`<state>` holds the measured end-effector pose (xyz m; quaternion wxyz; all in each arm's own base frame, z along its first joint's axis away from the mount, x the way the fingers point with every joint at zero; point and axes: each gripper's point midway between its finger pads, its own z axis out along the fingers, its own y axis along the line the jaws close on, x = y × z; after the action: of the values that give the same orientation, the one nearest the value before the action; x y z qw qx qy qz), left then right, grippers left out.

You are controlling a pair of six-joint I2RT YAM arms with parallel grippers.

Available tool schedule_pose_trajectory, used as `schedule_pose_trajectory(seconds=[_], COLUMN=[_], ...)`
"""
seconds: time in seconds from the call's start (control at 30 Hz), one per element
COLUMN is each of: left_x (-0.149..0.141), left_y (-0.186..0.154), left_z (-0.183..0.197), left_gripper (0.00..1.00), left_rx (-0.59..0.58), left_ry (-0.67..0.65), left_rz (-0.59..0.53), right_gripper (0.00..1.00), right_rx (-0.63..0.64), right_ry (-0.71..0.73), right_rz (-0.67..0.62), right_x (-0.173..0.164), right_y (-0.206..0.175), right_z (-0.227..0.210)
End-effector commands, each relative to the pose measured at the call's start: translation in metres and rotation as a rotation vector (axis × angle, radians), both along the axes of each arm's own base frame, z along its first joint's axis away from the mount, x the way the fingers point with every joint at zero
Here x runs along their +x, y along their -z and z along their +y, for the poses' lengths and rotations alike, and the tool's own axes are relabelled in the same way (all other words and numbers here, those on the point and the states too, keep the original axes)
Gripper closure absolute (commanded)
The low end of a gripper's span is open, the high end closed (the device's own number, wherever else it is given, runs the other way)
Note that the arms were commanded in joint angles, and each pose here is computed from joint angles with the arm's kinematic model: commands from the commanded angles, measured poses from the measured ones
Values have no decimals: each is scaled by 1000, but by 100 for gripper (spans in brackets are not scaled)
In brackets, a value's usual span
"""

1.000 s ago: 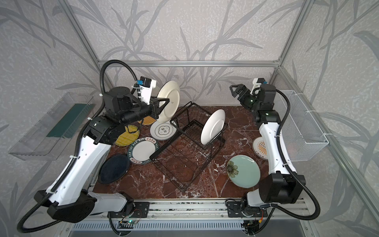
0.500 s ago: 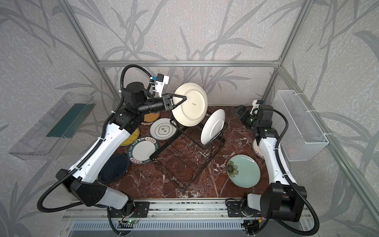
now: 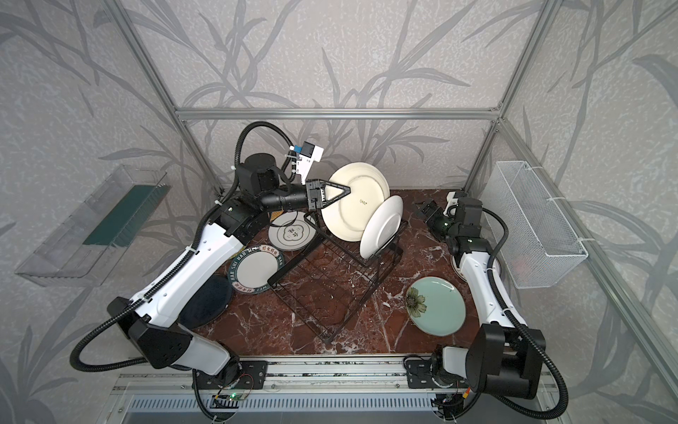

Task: Load plates into a dish rack
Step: Place the plate on the dish rack.

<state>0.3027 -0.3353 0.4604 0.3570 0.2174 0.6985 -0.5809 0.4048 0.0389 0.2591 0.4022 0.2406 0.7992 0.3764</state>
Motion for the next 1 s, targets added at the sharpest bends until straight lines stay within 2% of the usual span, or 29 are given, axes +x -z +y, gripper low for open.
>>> schedule_pose_trajectory(seconds=[0.0,0.17,0.53,0.97], left_x=[-3,0,4,-2], left_y=[-11,10,29,47], left_z=[-4,-12,-21,-35], left_gripper=[100,100,100,100], left_rx=[1,65,101,185], left_ry=[1,1,46,110], left_rz=[-115,-114,-117,-210], right_gripper=[1,1,1,1], right_rx=[24,32,68,79], right_ry=[-15,-19,-34,-48], right_rz=[-43,-37,-26,-21], right_x=[0,-1,1,3], right_y=[-10,-7,-1,5], right_z=[3,4,8,13])
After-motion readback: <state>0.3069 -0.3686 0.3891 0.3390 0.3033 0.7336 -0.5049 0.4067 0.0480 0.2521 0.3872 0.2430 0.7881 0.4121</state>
